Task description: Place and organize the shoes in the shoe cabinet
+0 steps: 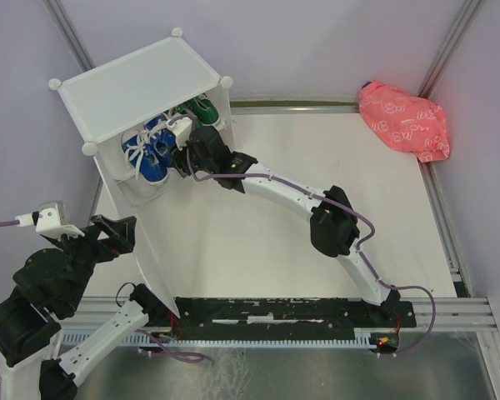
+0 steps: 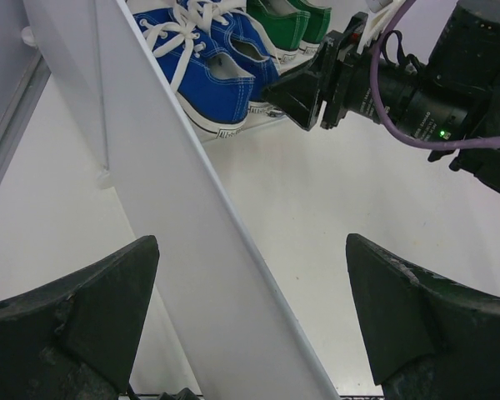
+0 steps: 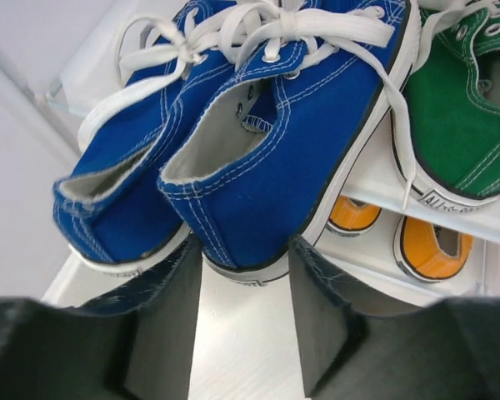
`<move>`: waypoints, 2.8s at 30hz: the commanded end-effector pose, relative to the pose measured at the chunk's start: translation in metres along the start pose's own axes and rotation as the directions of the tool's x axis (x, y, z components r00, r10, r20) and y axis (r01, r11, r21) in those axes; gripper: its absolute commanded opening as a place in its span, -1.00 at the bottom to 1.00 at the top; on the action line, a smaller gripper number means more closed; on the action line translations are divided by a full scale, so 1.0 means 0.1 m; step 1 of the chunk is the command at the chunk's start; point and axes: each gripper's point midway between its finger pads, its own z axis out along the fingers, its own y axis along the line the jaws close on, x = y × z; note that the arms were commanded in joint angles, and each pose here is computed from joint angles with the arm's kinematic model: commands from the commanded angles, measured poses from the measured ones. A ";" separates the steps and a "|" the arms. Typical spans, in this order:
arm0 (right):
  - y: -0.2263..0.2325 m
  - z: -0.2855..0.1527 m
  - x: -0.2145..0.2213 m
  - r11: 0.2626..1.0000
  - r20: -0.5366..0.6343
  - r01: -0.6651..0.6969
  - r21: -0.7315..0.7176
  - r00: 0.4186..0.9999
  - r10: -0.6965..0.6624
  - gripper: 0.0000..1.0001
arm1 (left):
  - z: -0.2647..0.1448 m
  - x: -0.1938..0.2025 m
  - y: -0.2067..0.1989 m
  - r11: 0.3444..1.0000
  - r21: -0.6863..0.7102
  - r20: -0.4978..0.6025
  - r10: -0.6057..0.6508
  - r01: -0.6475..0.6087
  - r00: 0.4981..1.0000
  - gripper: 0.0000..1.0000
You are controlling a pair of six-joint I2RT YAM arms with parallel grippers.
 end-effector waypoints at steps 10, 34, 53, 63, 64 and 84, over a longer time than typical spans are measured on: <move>-0.06 0.15 -0.67 1.000 0.225 -0.014 0.018 0.974 0.010 -0.96 | -0.02 -0.06 0.05 0.999 -0.009 0.039 -0.032 0.033 0.999 0.98; -0.68 0.63 -0.53 0.980 0.335 -0.125 0.156 0.940 0.066 -0.32 | -0.05 -0.05 0.18 0.999 -0.032 0.053 -0.027 0.029 0.998 0.98; 0.23 -0.22 -0.44 0.995 0.174 0.007 -0.098 0.985 0.011 0.48 | 0.02 0.00 0.02 0.999 0.029 0.041 -0.046 0.045 0.998 0.98; 0.81 -0.15 -0.48 0.953 0.183 -0.009 -0.304 0.981 0.067 0.49 | -0.02 -0.03 0.06 0.998 0.026 0.047 -0.054 0.053 0.997 0.98; 0.81 -0.14 -0.47 0.952 0.184 -0.013 -0.305 0.980 0.072 0.49 | -0.03 -0.03 0.07 0.998 0.024 0.049 -0.054 0.053 0.997 0.98; 0.65 0.24 -0.78 0.967 0.302 -0.137 -0.217 0.932 0.200 -0.96 | 0.00 0.01 0.12 1.000 -0.003 0.040 -0.027 0.027 0.999 0.98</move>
